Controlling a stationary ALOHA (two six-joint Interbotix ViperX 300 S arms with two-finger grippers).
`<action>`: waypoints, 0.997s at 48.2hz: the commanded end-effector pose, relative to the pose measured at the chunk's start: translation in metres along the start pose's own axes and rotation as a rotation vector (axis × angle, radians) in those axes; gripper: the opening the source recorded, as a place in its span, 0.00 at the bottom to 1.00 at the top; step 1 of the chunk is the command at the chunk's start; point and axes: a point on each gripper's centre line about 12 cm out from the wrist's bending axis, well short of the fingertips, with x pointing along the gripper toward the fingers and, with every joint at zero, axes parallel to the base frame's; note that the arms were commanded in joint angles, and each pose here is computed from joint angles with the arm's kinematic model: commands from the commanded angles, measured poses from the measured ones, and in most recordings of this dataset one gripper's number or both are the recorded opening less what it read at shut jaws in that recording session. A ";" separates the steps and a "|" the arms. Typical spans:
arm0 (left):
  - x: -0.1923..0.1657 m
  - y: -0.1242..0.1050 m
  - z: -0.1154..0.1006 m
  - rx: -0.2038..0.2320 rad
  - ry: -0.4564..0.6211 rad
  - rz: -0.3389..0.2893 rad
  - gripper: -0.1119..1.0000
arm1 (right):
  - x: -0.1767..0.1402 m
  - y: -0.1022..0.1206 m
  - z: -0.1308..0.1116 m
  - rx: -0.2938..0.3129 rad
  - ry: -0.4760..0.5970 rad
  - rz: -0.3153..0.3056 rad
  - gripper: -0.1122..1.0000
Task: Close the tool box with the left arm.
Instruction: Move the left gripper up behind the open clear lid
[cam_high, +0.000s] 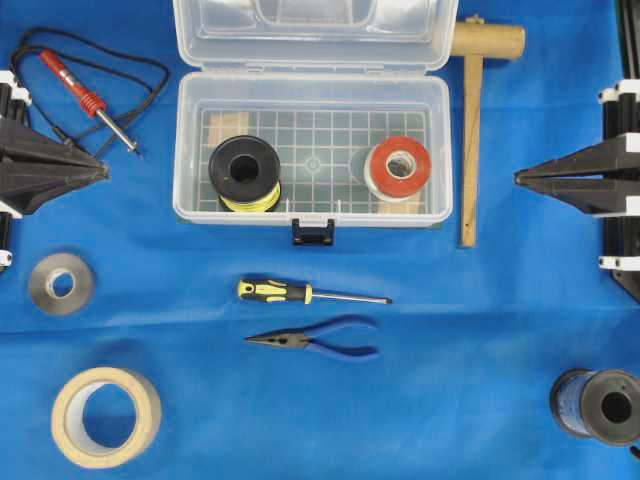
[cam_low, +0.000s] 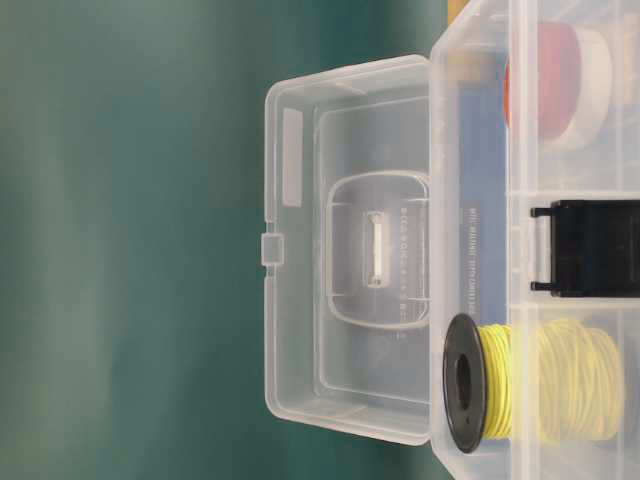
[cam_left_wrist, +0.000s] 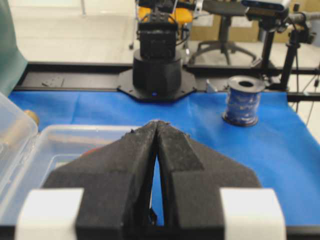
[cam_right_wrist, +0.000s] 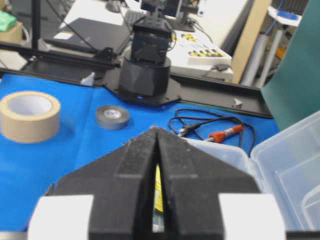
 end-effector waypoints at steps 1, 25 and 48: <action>0.004 -0.001 0.005 0.002 -0.008 -0.001 0.10 | 0.003 -0.003 0.014 -0.010 -0.035 -0.014 0.10; 0.022 0.046 0.030 0.044 -0.043 0.213 0.11 | 0.010 -0.012 0.006 -0.006 0.023 -0.058 0.10; 0.078 0.152 0.038 0.115 0.077 0.513 0.93 | 0.011 -0.012 0.000 -0.013 0.059 -0.056 0.10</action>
